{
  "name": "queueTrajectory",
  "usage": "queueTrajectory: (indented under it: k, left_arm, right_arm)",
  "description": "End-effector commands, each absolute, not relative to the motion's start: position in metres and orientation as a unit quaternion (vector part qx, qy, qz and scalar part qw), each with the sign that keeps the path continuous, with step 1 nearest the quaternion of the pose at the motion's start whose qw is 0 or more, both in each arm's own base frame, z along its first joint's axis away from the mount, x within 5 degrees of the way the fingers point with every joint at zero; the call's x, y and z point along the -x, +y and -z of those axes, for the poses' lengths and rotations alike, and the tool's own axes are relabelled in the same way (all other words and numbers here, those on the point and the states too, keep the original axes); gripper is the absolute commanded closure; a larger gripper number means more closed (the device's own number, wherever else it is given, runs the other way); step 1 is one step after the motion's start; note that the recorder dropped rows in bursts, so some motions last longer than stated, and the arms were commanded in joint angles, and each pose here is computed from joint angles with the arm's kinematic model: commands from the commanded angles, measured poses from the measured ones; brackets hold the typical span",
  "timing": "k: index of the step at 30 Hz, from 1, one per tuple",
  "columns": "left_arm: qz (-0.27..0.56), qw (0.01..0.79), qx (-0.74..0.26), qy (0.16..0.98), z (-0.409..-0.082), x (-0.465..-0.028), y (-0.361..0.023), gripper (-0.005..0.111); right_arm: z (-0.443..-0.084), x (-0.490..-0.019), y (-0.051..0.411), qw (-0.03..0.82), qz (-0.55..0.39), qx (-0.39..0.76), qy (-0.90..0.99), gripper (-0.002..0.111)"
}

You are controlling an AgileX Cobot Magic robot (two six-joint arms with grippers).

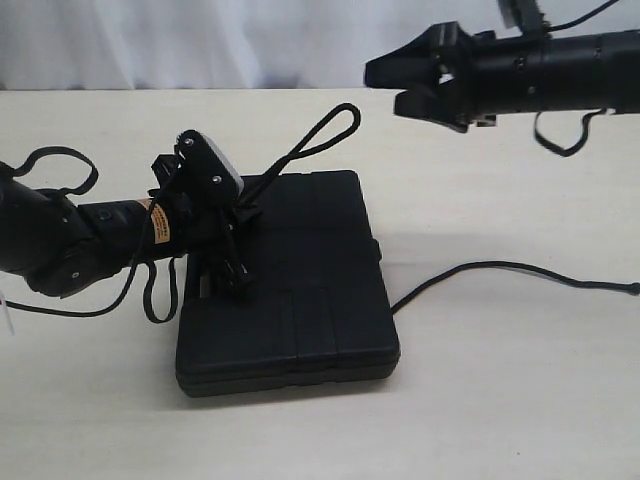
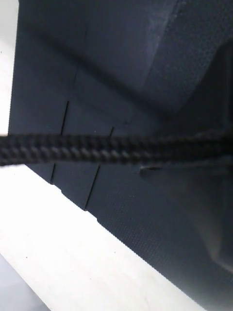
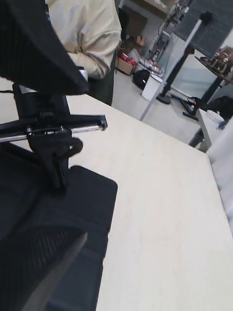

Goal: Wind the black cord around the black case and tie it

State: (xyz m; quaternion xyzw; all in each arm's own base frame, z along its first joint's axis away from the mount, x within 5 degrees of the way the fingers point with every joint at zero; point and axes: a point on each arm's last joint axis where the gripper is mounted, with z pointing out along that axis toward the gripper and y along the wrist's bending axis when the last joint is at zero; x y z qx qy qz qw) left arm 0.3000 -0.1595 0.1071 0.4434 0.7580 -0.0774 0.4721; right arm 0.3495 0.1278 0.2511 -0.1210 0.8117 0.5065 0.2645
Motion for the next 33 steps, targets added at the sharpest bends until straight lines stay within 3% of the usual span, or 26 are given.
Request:
queueTrajectory:
  k: [1, 4, 8, 12, 19, 29, 33]
  left_arm:
    - [0.078, 0.461, -0.439, 0.767, -0.102, -0.299, -0.158, 0.107]
    - [0.078, 0.461, -0.439, 0.767, -0.102, -0.299, -0.158, 0.107]
    - [0.080, 0.460, -0.437, 0.769, -0.102, -0.299, -0.158, 0.107]
    - [0.080, 0.460, -0.437, 0.769, -0.102, -0.299, -0.158, 0.107]
    - [0.080, 0.460, -0.436, 0.769, -0.102, -0.299, -0.158, 0.107]
    - [0.079, 0.459, -0.437, 0.770, -0.102, -0.299, -0.158, 0.107]
    - [0.079, 0.458, -0.437, 0.770, -0.102, -0.299, -0.158, 0.107]
  right_arm:
    - [-0.264, -0.343, 0.084, 0.250, -0.435, 0.099, 0.859, 0.038]
    - [-0.262, -0.334, 0.056, 0.218, -0.334, 0.080, 0.914, 0.039]
    - [-0.244, -0.324, 0.022, 0.142, -0.131, 0.031, 0.981, 0.046]
    - [-0.221, -0.317, 0.001, 0.080, -0.002, 0.013, 0.997, 0.052]
    - [-0.189, -0.325, 0.004, 0.077, 0.002, 0.088, 0.993, 0.053]
    - [-0.152, -0.340, 0.038, 0.085, 0.013, 0.359, 0.929, 0.053]
    - [-0.139, -0.347, 0.042, 0.092, 0.020, 0.375, 0.922, 0.054]
